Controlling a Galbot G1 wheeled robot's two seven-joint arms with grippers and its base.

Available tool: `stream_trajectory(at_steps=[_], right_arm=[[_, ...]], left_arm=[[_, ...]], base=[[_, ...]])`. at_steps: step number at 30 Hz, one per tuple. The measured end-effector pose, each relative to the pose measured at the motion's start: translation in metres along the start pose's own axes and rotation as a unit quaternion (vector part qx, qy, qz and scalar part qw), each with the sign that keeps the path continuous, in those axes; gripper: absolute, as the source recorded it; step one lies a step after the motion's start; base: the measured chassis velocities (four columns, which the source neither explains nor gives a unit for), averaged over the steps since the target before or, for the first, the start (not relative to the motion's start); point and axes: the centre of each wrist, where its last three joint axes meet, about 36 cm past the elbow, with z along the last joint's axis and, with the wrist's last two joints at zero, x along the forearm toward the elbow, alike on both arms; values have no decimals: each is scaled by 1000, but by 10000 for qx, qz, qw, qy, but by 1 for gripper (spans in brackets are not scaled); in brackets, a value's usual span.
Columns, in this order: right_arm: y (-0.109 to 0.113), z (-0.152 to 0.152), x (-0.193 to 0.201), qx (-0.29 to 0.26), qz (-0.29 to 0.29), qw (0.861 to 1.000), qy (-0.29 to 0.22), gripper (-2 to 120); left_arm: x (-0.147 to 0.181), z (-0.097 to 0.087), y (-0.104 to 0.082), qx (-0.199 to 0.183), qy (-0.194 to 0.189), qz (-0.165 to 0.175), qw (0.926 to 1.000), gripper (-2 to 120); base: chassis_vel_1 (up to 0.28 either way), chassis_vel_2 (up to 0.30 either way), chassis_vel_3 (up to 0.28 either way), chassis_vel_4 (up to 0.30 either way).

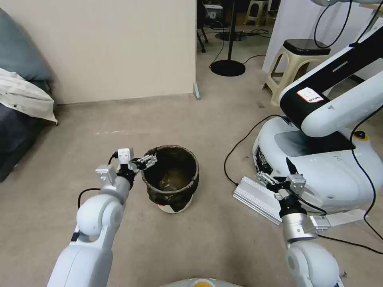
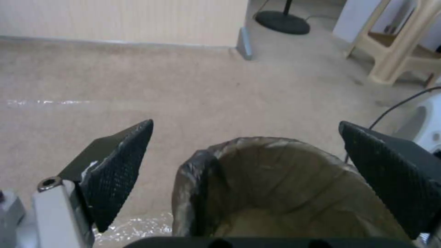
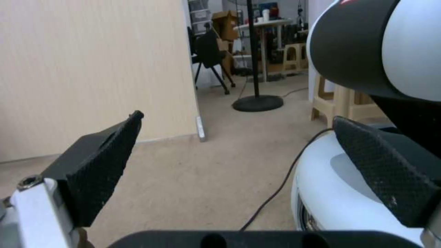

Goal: Pick up the trash can from the floor.

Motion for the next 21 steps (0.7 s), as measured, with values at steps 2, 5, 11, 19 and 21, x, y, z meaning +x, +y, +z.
stream_trajectory(at_steps=[2,5,11,19,21], right_arm=[[0,1,-1,-4,4,10000,4,100],[0,2,-2,-12,7,10000,25,100],[-1,5,-5,-9,15,10000,39,100],[0,8,-7,-22,41,10000,75,100],[0,8,-7,-23,45,10000,77,100]], left_arm=[[-4,-1,0,-5,78,-2,10000,100],[-17,-3,3,-50,218,-50,9997,100],[-40,-12,4,-111,416,-138,9990,100],[-95,-11,11,-255,1040,-461,9932,100],[-100,-7,13,-256,1158,-518,9916,100]], base=[[0,0,0,0],[0,0,0,0],[0,0,0,0],[0,0,0,0],[0,0,0,0]])
